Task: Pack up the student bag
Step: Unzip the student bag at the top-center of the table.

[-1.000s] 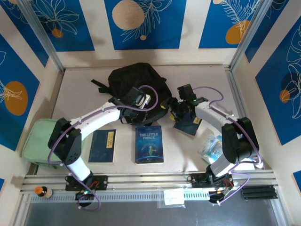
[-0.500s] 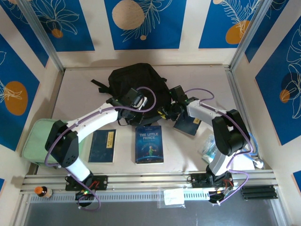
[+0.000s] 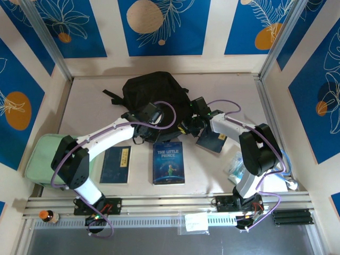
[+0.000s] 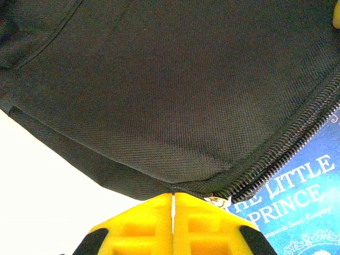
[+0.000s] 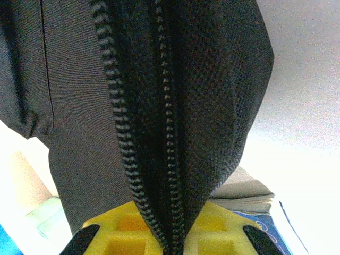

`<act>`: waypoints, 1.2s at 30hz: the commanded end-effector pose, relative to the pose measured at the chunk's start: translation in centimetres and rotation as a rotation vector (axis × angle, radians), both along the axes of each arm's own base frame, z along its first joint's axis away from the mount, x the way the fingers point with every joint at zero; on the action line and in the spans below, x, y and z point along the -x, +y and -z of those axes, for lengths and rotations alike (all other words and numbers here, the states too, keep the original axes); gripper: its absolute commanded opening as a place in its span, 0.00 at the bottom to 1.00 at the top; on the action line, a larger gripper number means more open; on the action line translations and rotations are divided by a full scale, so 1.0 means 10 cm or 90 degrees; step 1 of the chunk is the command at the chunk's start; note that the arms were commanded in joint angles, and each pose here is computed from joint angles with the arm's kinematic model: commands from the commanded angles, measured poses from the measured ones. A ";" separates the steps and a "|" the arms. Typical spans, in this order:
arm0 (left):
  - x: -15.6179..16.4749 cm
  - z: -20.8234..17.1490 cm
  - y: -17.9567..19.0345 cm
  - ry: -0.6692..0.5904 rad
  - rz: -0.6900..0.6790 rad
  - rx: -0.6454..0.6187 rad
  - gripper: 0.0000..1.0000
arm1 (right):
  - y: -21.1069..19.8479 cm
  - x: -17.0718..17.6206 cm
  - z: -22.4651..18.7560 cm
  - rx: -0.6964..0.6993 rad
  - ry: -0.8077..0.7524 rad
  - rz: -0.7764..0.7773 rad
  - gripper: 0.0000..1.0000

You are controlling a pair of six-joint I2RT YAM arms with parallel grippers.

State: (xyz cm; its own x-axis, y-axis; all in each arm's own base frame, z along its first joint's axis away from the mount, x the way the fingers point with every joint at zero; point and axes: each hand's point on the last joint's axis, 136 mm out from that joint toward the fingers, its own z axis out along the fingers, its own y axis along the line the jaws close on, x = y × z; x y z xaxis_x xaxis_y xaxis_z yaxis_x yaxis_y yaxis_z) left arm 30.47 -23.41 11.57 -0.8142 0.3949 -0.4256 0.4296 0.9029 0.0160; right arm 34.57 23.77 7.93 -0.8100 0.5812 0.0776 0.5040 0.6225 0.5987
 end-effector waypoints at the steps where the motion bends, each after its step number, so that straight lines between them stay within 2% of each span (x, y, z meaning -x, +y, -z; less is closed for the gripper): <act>1: 0.12 0.09 0.37 0.030 -0.025 -0.104 0.00 | -0.22 -0.10 -0.08 0.050 -0.031 0.036 0.05; 5: 0.05 -0.09 0.25 0.006 -0.018 -0.064 0.00 | -0.22 -0.11 -0.06 0.050 -0.028 0.034 0.05; 11: -0.07 -0.62 -0.26 -0.038 0.043 0.104 0.00 | -0.14 -0.10 0.04 0.024 -0.002 0.029 0.15; 14: -0.08 -0.74 -0.34 -0.046 0.054 0.133 0.00 | -0.16 -0.11 0.06 0.026 -0.003 0.036 0.12; 17: -0.04 -0.62 -0.21 -0.037 0.037 0.098 0.00 | -0.24 -0.13 0.08 0.042 -0.006 0.047 0.09; 24: 0.18 0.06 0.39 0.035 -0.038 -0.063 0.00 | -0.33 -0.16 0.09 0.057 -0.009 0.053 0.06; 28: 0.17 0.27 0.46 0.058 -0.061 -0.084 0.00 | -0.30 -0.17 0.08 0.053 -0.012 0.049 0.06; 36: 0.00 0.25 0.53 0.032 -0.093 -0.111 0.00 | -0.36 -0.17 0.04 0.062 -0.021 0.055 0.06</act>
